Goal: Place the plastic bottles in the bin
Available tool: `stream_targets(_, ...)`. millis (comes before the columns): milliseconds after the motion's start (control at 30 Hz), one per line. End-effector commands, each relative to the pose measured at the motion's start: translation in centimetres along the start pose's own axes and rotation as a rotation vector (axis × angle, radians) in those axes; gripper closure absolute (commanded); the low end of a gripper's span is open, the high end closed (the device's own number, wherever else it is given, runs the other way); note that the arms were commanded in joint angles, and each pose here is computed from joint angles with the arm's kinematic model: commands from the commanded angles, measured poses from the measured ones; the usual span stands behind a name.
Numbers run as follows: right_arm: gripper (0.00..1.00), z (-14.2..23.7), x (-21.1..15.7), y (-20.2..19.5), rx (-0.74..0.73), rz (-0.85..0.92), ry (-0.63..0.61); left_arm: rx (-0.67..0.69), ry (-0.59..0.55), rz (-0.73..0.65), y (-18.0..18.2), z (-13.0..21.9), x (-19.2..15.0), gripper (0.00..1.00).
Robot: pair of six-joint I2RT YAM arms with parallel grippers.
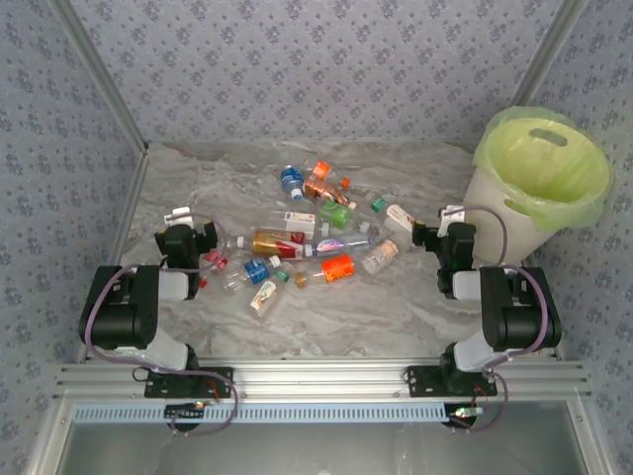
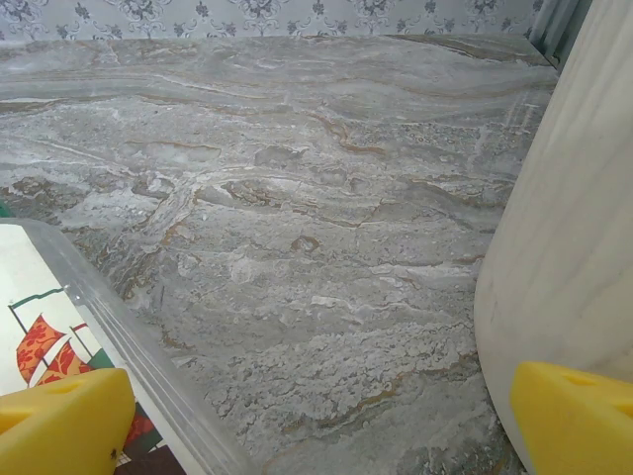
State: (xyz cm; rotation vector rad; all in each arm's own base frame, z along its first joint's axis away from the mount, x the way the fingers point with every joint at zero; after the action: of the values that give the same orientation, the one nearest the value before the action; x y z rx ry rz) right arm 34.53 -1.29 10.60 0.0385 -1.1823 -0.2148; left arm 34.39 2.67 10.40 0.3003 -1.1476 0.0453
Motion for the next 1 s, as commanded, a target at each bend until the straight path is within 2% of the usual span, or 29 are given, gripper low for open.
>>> stream_targets(0, 0.0, 0.0, -0.2, -0.7, -0.045, -0.001, 0.003, -0.003, -0.03, 0.002, 0.1, 0.1, 0.6, 0.0)
stream_targets(833, 0.0, 0.0, 0.0, -0.5, -0.029, 0.006, 0.004, -0.005, -0.035, -0.002, 0.0, 0.2, 0.7, 0.01)
stream_targets(967, 0.0, 0.5, 1.2, 0.4, -0.009, 0.039, 0.014, -0.026, -0.006, -0.022, 0.0, 0.6, 2.0, 0.01)
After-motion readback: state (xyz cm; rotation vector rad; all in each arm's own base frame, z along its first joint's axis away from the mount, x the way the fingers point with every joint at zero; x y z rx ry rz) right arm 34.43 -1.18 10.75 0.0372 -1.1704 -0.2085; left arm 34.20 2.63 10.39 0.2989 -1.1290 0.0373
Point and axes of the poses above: each hand's point on the last joint's axis, 136 mm out from that joint toward the fingers, its own z axis back along the fingers, its own y axis along the line the jaws close on, x = y × z, the point moved 5 cm from there along z, back along the fingers, and after that the axes turned 11 degrees about -z, right-handed, at the moved point
